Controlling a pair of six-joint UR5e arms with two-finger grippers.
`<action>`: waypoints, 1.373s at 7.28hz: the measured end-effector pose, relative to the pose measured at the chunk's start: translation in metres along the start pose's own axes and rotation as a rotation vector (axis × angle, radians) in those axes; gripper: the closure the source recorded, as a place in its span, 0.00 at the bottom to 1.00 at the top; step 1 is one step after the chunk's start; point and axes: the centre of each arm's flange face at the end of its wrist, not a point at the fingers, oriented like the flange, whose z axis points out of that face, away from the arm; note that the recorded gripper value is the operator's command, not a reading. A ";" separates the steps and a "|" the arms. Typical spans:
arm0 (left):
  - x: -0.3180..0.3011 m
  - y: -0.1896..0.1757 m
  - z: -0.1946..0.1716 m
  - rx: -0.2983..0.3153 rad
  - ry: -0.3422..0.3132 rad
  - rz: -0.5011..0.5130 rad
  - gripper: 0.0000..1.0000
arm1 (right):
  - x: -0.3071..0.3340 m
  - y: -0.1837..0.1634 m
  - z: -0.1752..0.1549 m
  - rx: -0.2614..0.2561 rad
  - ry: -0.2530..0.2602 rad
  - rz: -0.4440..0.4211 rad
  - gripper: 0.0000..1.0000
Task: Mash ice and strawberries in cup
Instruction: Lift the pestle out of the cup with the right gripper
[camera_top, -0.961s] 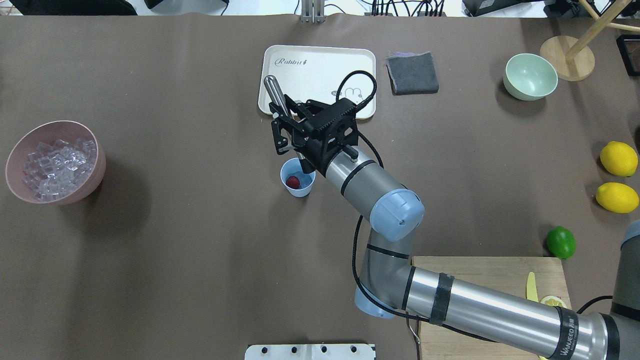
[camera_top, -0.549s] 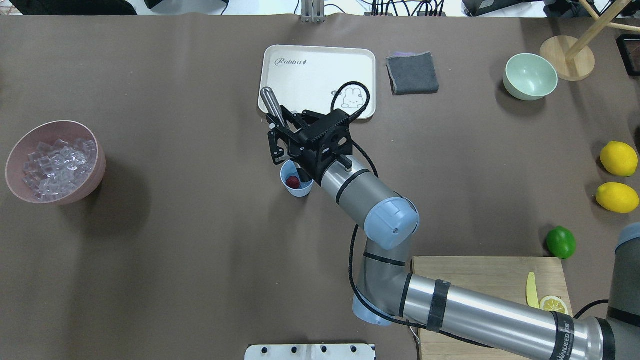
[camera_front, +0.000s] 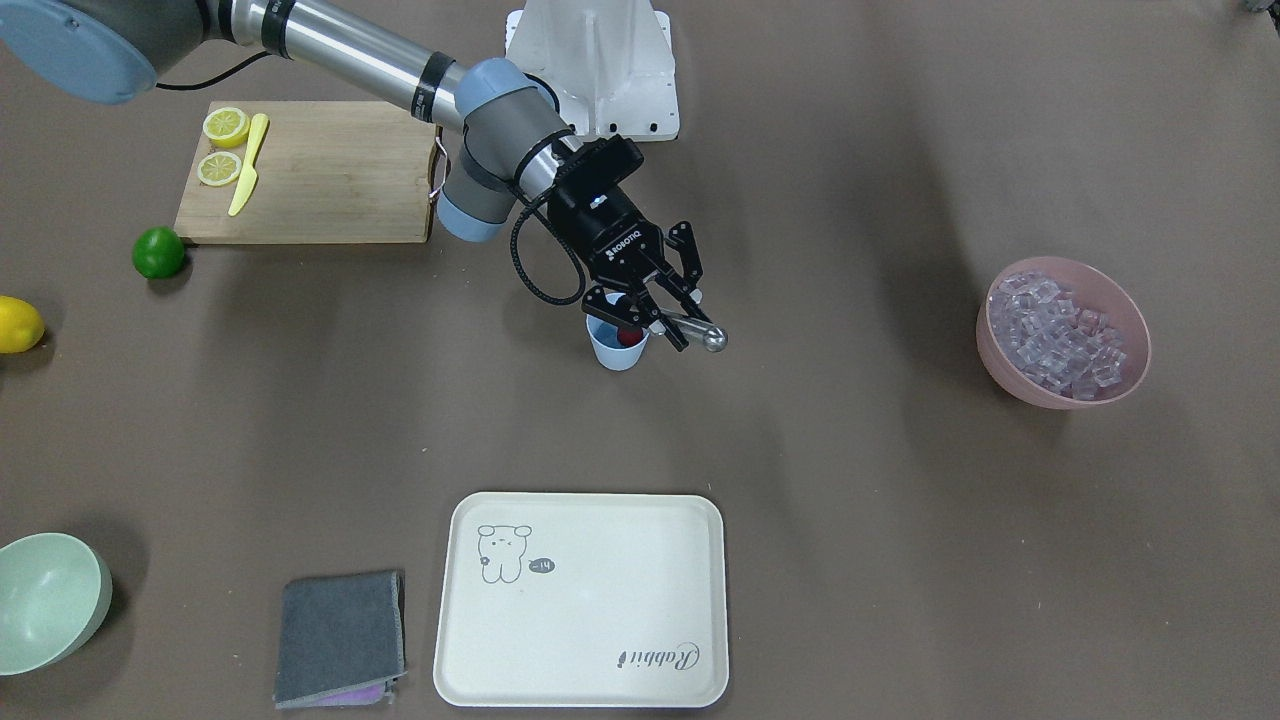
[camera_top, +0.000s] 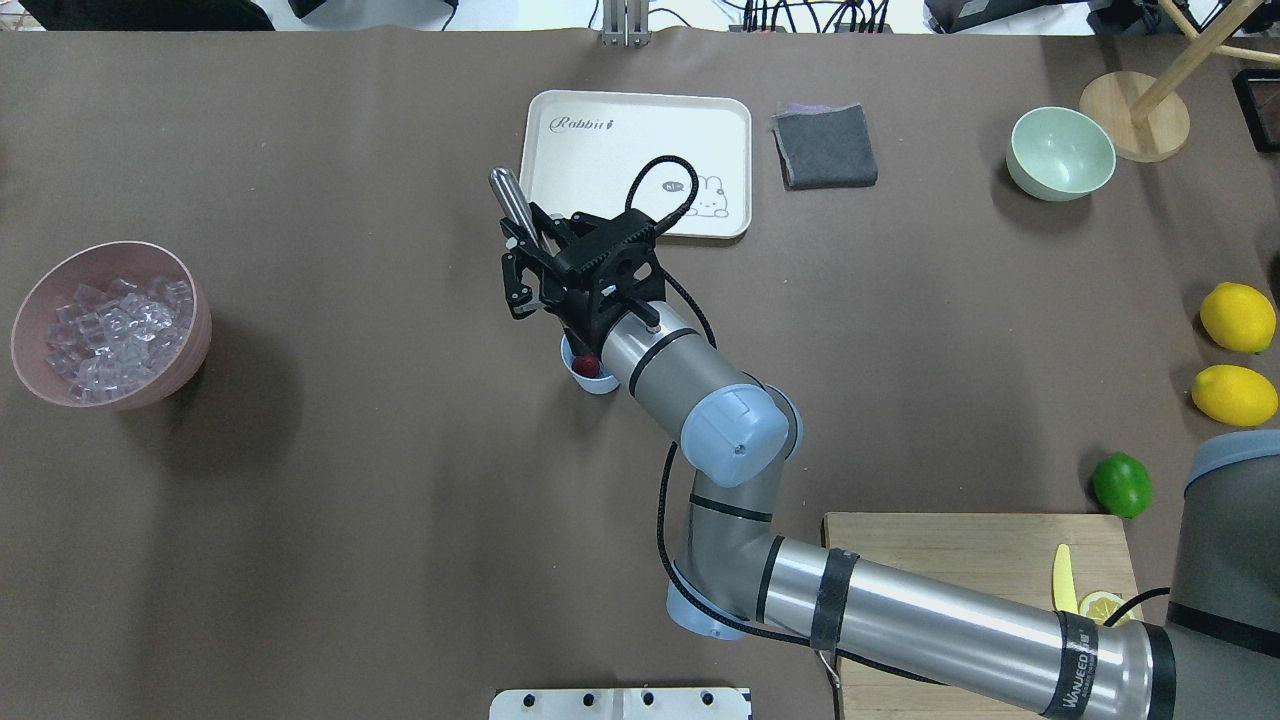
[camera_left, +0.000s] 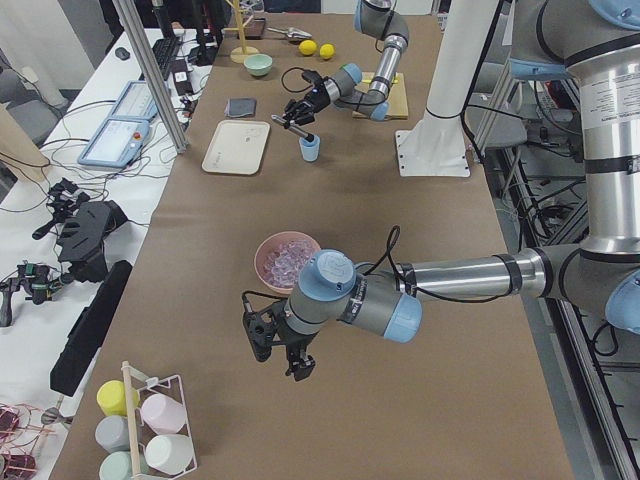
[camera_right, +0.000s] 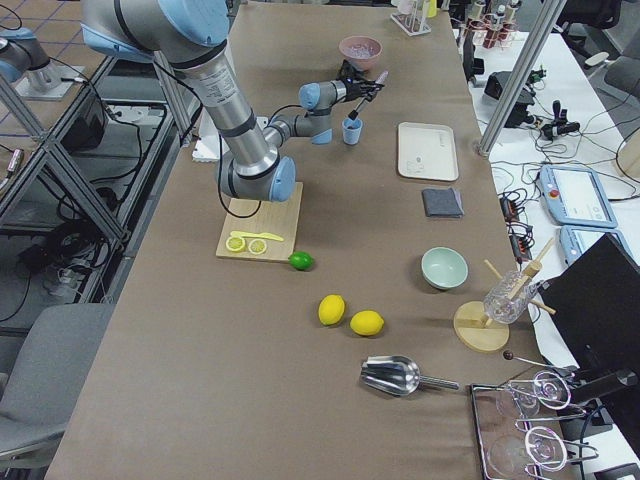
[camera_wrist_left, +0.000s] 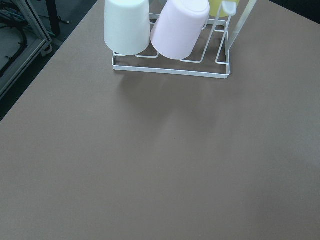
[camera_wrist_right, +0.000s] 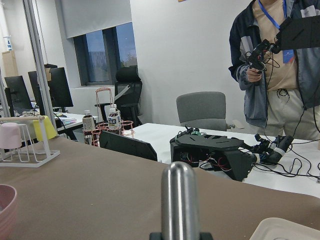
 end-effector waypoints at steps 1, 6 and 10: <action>-0.001 -0.001 0.001 -0.001 -0.002 -0.001 0.03 | 0.002 0.005 0.001 -0.007 0.005 -0.005 1.00; 0.001 -0.004 0.003 -0.001 -0.003 0.000 0.03 | 0.012 0.019 0.009 -0.031 0.031 -0.028 1.00; 0.002 -0.007 0.004 0.000 -0.003 0.000 0.03 | 0.020 -0.058 0.014 0.045 0.046 -0.011 1.00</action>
